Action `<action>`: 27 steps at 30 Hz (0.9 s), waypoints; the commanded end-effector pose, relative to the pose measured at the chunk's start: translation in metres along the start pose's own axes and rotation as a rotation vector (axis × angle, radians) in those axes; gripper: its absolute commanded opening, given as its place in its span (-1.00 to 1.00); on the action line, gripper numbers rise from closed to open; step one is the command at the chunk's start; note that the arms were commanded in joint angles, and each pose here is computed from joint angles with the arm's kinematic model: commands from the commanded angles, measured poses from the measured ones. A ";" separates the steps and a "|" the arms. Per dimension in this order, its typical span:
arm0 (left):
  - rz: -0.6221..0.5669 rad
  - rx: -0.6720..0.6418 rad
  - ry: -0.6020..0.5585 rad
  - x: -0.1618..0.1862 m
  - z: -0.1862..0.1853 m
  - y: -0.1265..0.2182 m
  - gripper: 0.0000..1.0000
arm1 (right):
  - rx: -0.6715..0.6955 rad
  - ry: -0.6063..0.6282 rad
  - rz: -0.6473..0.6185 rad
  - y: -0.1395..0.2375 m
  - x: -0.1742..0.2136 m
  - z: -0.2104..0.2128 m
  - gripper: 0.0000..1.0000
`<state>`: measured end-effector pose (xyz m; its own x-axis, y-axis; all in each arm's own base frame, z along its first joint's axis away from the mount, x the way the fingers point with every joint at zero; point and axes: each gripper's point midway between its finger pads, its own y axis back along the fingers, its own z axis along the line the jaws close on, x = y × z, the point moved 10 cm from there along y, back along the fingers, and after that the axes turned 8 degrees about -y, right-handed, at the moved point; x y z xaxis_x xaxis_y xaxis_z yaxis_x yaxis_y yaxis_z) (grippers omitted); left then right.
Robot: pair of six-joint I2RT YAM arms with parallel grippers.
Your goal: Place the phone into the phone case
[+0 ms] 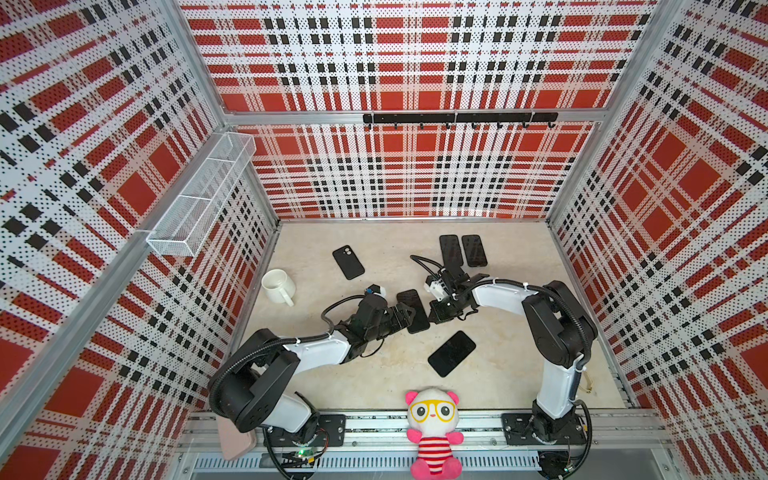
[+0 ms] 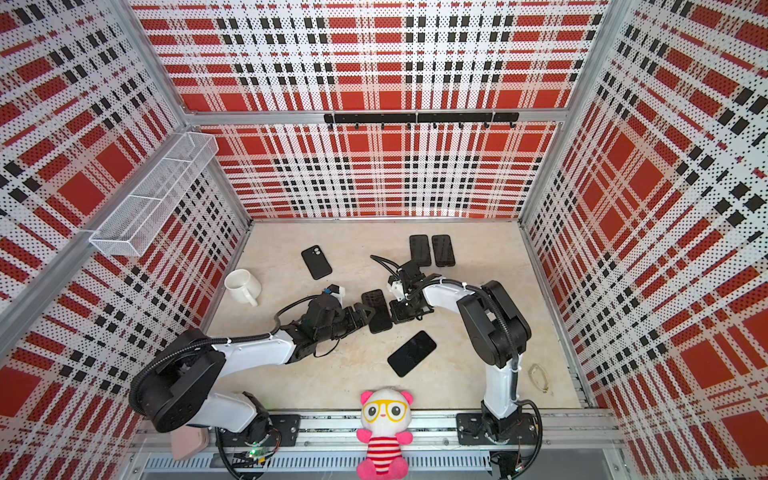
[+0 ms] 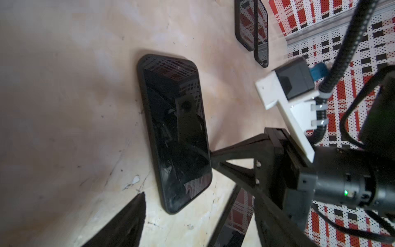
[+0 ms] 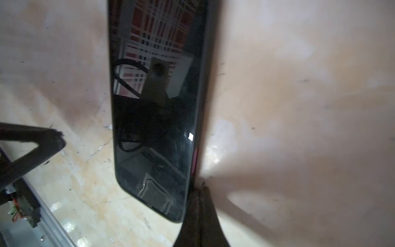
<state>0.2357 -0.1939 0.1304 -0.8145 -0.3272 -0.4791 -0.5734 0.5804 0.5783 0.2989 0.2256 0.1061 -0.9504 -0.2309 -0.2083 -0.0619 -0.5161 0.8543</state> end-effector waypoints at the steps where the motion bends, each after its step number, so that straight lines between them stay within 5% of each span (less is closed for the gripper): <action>1: -0.006 -0.083 -0.052 -0.005 0.004 0.001 0.66 | -0.076 -0.005 -0.080 0.013 -0.005 0.015 -0.96; 6: 0.025 -0.220 -0.132 -0.012 0.000 -0.001 0.79 | -0.008 -0.047 -0.178 0.043 -0.003 0.010 -0.84; 9: 0.048 -0.317 -0.192 -0.017 -0.008 -0.005 0.99 | 0.089 -0.075 -0.256 0.065 0.002 0.003 -0.49; 18: 0.136 -0.493 -0.335 -0.016 -0.041 -0.039 0.96 | 0.160 -0.092 -0.320 0.092 0.017 -0.016 0.31; 27: 0.194 -0.660 -0.368 -0.009 -0.052 -0.074 0.96 | 0.155 -0.120 -0.329 0.094 0.035 -0.042 0.56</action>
<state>0.2844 -0.2763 0.1313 -0.8729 0.0464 -0.4857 -0.4788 0.1109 0.8709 0.2707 0.1402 0.1512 -0.9225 0.0242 -0.3851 -0.3629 -0.3940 0.8445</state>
